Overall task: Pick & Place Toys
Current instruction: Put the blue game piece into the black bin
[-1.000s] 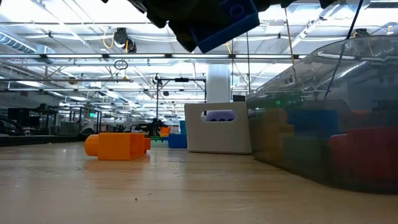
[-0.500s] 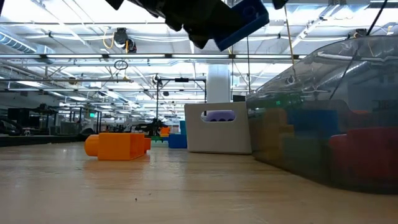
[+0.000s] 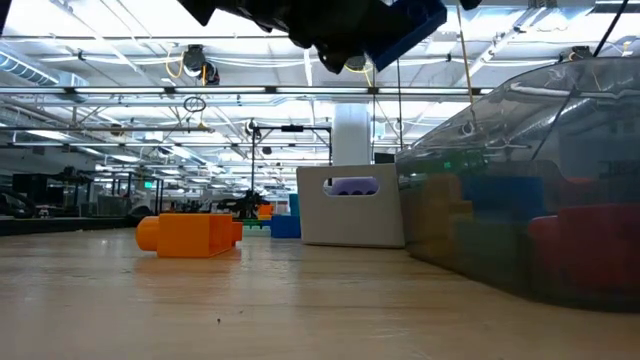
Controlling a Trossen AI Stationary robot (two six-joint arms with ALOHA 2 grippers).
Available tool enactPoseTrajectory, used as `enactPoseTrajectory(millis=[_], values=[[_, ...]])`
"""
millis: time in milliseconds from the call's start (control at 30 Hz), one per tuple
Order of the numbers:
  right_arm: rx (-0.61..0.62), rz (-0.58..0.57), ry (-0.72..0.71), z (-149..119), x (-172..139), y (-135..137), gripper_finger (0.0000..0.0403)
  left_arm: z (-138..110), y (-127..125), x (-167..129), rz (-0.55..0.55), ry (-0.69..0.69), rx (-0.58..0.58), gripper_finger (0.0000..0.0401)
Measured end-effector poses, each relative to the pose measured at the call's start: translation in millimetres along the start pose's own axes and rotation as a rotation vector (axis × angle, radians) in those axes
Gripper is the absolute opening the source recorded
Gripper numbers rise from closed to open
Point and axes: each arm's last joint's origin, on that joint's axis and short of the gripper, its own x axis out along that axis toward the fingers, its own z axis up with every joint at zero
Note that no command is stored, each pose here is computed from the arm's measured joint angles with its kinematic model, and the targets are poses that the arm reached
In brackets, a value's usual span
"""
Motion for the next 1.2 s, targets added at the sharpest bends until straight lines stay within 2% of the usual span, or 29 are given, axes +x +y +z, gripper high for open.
enactPoseTrajectory(millis=[200, 467, 667, 833, 967, 1200], values=[[-0.007, -0.004, 0.024, -4.3, 7.2, 1.3, 0.0199, 8.3, 13.4, -9.1, 0.124, -0.039, -0.079, 0.0100], [-0.111, -0.029, 0.048, -9.2, 20.5, -2.6, 0.0199, 9.8, 23.2, -12.3, 0.195, -0.057, -0.123, 0.0100], [-0.088, -0.042, 0.027, -11.4, 35.3, -3.4, 0.0199, 12.8, 24.4, -12.7, 0.227, -0.086, -0.109, 0.0100], [-0.193, -0.045, 0.032, -12.8, 39.1, -3.9, 0.0199, 12.5, 26.1, -13.1, 0.256, -0.083, -0.107, 0.0101], [-0.246, -0.046, 0.040, -13.1, 38.1, -4.2, 0.0199, 11.8, 27.6, -13.4, 0.292, -0.074, -0.110, 0.0116], [-0.272, -0.209, 0.084, -16.5, 35.4, -10.7, 0.0199, 11.8, 28.1, -13.6, 0.310, -0.073, -0.109, 0.0100]])
